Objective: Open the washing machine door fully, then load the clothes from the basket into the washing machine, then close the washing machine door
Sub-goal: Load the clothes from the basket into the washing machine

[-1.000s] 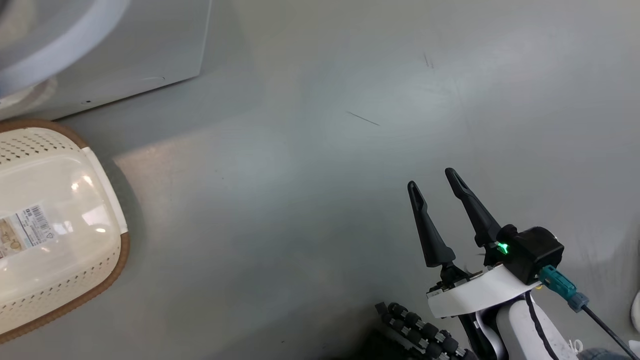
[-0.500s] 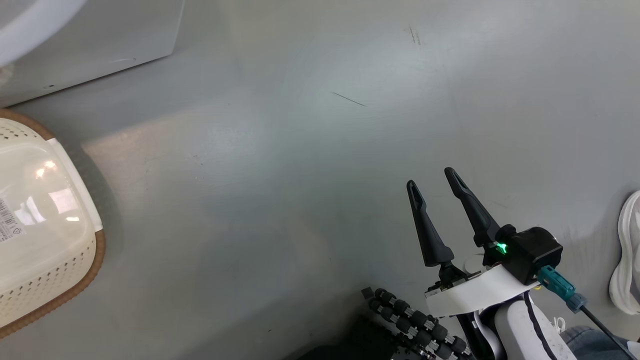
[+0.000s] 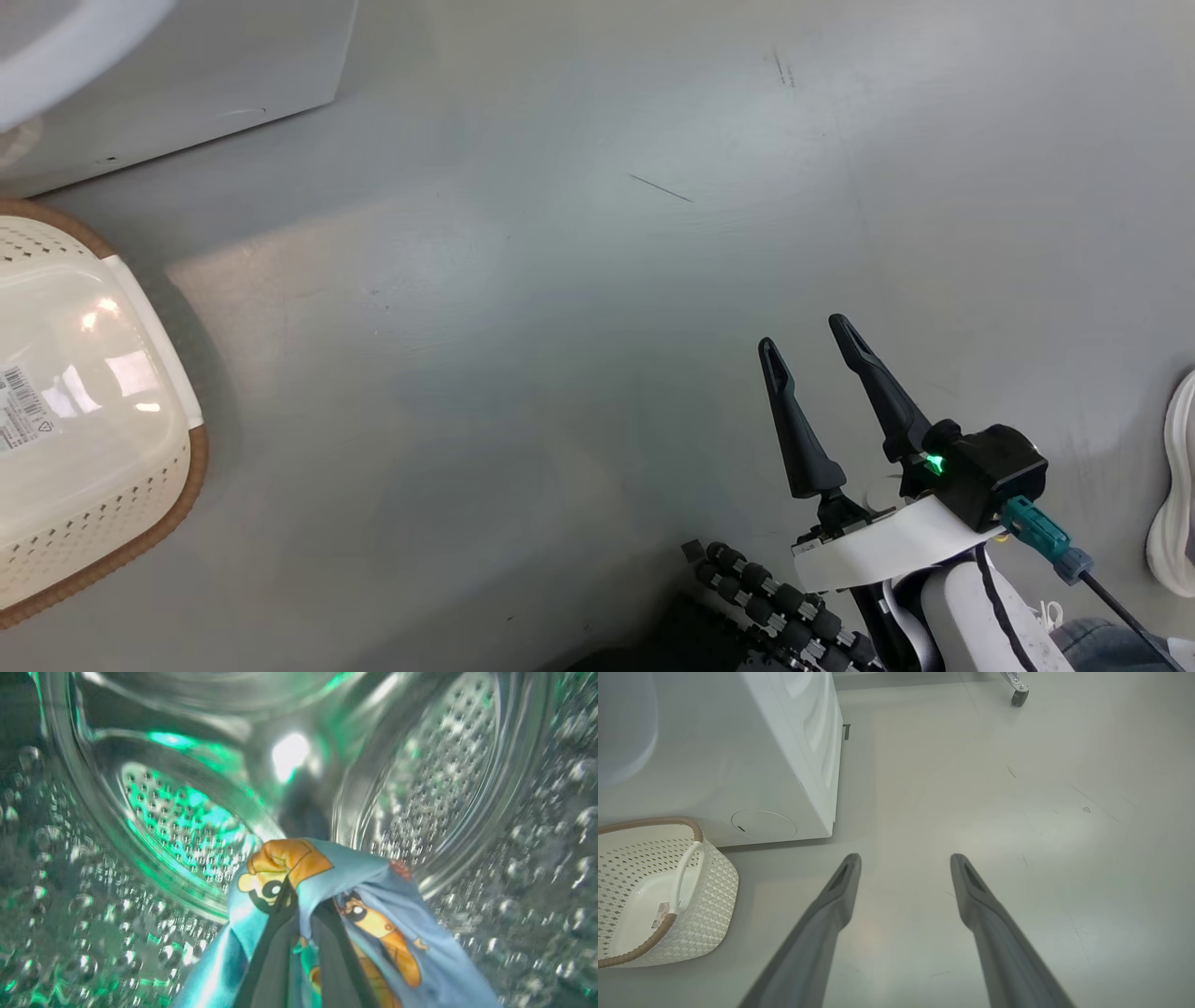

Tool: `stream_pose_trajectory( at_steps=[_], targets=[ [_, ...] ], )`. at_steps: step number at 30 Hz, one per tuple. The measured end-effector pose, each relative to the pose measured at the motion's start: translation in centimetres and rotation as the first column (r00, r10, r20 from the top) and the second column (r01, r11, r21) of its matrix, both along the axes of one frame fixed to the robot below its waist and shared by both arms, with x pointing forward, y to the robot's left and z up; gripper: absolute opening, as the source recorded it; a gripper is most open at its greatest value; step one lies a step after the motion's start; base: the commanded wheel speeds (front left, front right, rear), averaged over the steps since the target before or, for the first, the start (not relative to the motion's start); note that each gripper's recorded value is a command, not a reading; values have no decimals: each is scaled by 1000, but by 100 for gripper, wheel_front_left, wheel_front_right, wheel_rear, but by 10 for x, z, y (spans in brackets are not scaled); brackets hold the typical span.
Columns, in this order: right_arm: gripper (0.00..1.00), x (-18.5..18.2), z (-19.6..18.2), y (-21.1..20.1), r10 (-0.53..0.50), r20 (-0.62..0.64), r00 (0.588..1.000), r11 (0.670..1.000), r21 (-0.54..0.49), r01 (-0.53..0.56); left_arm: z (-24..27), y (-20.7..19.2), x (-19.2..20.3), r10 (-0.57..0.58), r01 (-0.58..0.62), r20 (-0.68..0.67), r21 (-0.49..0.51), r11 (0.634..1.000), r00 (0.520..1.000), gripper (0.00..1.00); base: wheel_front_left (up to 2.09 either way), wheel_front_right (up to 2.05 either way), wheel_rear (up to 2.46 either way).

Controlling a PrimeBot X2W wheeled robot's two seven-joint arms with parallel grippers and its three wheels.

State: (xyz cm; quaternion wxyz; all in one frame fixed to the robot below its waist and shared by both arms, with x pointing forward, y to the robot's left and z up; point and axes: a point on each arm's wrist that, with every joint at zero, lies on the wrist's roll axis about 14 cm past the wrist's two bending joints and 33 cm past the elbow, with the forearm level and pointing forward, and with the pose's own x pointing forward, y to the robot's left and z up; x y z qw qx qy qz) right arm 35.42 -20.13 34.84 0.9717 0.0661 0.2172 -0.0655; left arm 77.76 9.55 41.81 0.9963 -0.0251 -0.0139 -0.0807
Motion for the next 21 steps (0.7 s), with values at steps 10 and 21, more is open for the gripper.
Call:
stream_pose_trajectory(
  at_steps=[10,21],
  targets=[
    [100,1,11,2,6,36,999,1000,7,-6,-25,-4,-15,22,-13,-166,58,998,986,100,0,0,0],
    [100,7,23,3,16,87,996,1000,10,-17,-17,-5,-34,56,-29,-240,116,993,969,100,0,0,0]
  ],
)
